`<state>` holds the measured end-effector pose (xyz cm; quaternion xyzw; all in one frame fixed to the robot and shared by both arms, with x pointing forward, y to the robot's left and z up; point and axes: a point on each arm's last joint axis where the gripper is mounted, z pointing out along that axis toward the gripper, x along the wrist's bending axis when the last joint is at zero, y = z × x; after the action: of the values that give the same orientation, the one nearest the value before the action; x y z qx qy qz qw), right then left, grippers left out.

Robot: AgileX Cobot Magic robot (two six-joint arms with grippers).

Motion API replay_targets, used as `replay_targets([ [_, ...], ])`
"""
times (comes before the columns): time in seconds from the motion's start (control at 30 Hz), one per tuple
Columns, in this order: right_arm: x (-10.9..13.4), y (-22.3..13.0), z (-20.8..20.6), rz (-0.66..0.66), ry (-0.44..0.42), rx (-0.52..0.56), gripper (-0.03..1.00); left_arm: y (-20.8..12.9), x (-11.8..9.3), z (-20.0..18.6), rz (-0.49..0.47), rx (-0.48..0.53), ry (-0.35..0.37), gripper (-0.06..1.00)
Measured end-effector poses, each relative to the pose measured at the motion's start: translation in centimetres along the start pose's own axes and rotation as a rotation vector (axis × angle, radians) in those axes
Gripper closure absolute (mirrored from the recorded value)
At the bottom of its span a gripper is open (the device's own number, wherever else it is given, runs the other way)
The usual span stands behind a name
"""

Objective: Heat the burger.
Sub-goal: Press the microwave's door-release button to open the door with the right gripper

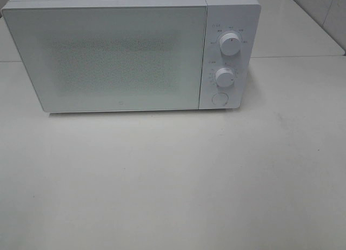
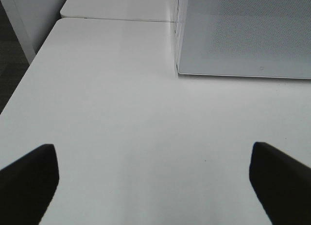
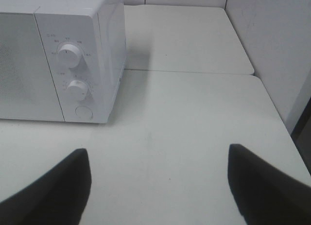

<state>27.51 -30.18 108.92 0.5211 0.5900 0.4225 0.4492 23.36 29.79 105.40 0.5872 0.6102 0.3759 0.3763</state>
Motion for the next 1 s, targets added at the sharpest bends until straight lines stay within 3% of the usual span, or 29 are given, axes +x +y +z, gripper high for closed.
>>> replay_targets([
  [0.37,0.6,2.0,5.6,-0.018,0.030,0.009,0.21,0.0,0.0,0.0,0.000,0.000,0.000,-0.05],
  [0.87,1.3,2.0,11.0,-0.018,0.059,0.047,0.21,0.0,0.0,0.0,0.000,0.000,0.000,-0.05],
  [1.0,1.7,1.0,12.5,0.020,0.077,-0.007,0.21,0.0,0.0,0.0,0.000,0.000,0.000,-0.05],
])
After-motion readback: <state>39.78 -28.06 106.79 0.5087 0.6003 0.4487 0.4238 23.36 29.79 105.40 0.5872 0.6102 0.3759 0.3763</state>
